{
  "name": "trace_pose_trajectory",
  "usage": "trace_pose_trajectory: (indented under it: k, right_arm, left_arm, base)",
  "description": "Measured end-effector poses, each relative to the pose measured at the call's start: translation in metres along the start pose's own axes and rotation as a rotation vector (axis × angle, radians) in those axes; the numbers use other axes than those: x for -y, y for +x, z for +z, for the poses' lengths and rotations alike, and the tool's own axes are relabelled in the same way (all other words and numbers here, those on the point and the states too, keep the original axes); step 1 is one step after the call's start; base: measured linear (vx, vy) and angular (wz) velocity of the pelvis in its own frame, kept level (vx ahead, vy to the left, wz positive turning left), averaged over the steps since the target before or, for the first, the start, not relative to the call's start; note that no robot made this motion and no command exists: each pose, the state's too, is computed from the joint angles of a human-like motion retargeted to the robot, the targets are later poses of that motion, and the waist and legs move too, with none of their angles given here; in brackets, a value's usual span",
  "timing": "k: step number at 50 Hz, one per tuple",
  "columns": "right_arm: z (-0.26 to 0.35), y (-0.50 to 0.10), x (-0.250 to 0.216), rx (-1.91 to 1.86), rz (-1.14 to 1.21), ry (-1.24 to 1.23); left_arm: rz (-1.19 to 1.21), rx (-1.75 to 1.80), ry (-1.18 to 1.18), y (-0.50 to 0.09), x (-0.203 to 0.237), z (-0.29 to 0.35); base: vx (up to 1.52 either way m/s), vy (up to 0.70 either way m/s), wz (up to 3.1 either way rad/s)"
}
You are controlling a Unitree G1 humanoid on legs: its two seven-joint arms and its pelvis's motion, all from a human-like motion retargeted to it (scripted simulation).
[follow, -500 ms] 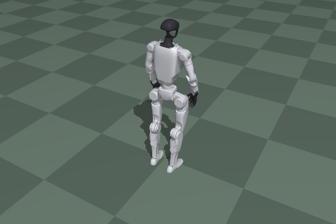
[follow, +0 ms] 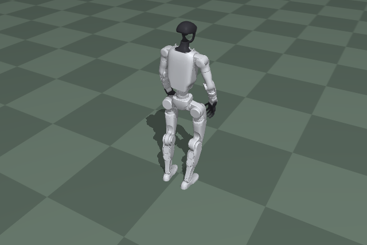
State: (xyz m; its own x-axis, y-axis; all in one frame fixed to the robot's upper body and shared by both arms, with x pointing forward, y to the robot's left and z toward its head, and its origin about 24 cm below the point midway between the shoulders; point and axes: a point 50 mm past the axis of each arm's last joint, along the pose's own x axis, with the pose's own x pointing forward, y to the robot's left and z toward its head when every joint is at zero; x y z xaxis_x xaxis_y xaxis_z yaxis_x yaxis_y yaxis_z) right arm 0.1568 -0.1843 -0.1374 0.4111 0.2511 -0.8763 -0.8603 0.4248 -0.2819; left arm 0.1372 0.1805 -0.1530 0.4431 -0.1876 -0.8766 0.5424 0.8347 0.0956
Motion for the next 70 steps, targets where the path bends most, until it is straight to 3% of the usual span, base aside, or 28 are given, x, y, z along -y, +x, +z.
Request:
trace_pose_trajectory:
  k: [12, 20, 24, 27, 31, 35, 37, 40, 43, 47, 53, 57, 61, 65, 70]
  right_arm:
    - [-0.001, 0.000, 0.000, -0.009, 0.015, -0.036]
    - [-0.009, -0.002, 0.006, -0.040, -0.009, -0.055]
    - [-0.016, -0.005, 0.012, -0.062, -0.067, -0.020]
    - [-0.023, -0.010, 0.024, -0.074, -0.169, 0.038]
    - [-0.050, -0.031, 0.053, -0.135, -0.407, 0.128]
    - [-0.079, -0.058, 0.075, -0.204, -0.631, 0.141]
    - [-0.080, -0.065, 0.080, -0.196, -0.680, 0.068]
    - [-0.059, -0.066, 0.088, -0.102, -0.677, -0.130]
    - [-0.053, -0.064, 0.067, -0.039, -0.500, -0.287]
    - [-0.052, -0.066, 0.032, 0.018, -0.237, -0.415]
    - [-0.051, -0.071, -0.006, 0.077, 0.008, -0.478]
    - [-0.039, -0.075, -0.013, 0.149, 0.085, -0.547]
    - [-0.020, -0.087, 0.001, 0.244, 0.140, -0.617]
    - [0.008, -0.123, 0.031, 0.374, 0.157, -0.598]
    - [0.057, -0.196, 0.047, 0.597, 0.174, -0.526]
  left_arm:
    - [0.007, 0.038, 0.005, 0.001, -0.002, 0.007]
    - [0.079, 0.038, -0.123, -0.004, -0.011, -0.003]
    - [0.231, 0.059, -0.289, -0.016, -0.035, -0.017]
    - [0.473, 0.166, -0.434, -0.037, -0.081, -0.017]
    - [0.989, 0.520, -0.563, -0.116, -0.182, 0.007]
    - [1.493, 1.164, -0.495, -0.264, -0.255, 0.084]
    - [1.635, 1.547, -0.370, -0.339, -0.252, 0.140]
    - [1.760, 2.066, -0.102, -0.420, -0.191, 0.239]
    - [1.505, 2.384, 0.145, -0.435, -0.117, 0.314]
    - [1.070, 2.533, 0.485, -0.418, -0.028, 0.368]
    - [0.632, 2.430, 0.828, -0.364, 0.038, 0.381]
    - [0.471, 2.110, 1.016, -0.299, 0.040, 0.377]
    - [0.331, 1.550, 1.198, -0.208, 0.002, 0.346]
    - [0.090, 0.995, 1.208, -0.146, -0.051, 0.254]
    - [-0.242, 0.539, 1.062, -0.159, -0.082, 0.125]
  base:
    - [0.00, 0.00, 0.00]
    - [0.00, 0.03, -0.06]
    - [0.02, 0.09, -0.18]
    - [0.01, 0.11, -0.19]
    - [-0.01, 0.12, -0.14]
    - [-0.02, 0.12, -0.06]
    - [0.00, 0.13, 0.06]
    - [0.06, 0.12, 0.66]
    - [0.14, 0.11, 0.53]
    - [0.23, 0.05, 0.08]
    - [0.33, -0.04, -0.41]
    - [0.44, -0.12, -0.43]
    - [0.51, -0.18, -0.05]
    - [0.60, -0.27, 0.35]
    - [0.60, -0.37, -0.16]
